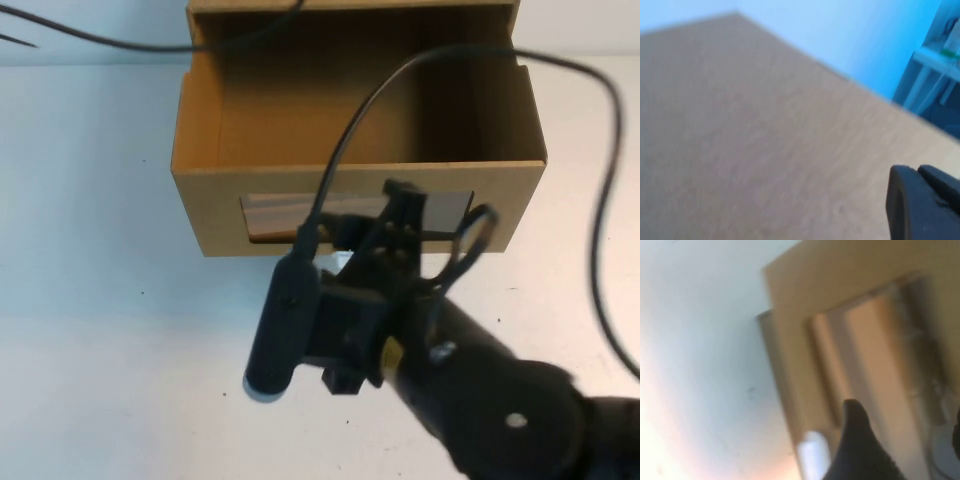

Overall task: Open the shoe box
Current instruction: 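Pull the top drawer of the cardboard box fully open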

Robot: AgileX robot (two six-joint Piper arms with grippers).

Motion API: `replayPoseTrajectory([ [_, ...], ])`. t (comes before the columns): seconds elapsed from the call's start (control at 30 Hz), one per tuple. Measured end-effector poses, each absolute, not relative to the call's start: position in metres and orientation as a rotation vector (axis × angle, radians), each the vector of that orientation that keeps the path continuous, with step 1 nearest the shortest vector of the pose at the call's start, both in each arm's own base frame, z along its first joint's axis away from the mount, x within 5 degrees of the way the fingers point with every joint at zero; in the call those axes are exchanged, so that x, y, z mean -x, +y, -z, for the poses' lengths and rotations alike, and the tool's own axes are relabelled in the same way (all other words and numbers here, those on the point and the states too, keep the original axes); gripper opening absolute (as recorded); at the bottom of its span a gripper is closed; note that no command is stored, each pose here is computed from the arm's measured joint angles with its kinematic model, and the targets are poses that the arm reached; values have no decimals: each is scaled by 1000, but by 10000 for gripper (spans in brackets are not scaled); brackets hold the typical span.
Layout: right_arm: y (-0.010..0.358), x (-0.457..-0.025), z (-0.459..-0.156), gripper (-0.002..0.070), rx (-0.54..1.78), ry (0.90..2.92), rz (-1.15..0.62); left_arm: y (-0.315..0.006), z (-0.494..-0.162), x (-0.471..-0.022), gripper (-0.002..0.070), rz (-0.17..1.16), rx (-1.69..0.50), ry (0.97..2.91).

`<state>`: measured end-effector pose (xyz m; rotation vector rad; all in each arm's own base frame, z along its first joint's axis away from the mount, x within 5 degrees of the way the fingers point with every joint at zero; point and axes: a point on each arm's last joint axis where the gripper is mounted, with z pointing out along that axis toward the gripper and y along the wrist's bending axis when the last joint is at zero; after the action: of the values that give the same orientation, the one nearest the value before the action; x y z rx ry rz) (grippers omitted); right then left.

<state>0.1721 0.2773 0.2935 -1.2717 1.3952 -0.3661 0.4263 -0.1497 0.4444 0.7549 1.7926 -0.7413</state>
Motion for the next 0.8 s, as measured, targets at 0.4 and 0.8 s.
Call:
replayPoseTrajectory([
  [0.4,221,-137,-375,76,991,1382,202,-116,-555,-305,-6,532,-782,1681],
  [0.8,156,-104,-412,-11,1156,1545,49,-76,-610,-156,-6,361,-778,1615],
])
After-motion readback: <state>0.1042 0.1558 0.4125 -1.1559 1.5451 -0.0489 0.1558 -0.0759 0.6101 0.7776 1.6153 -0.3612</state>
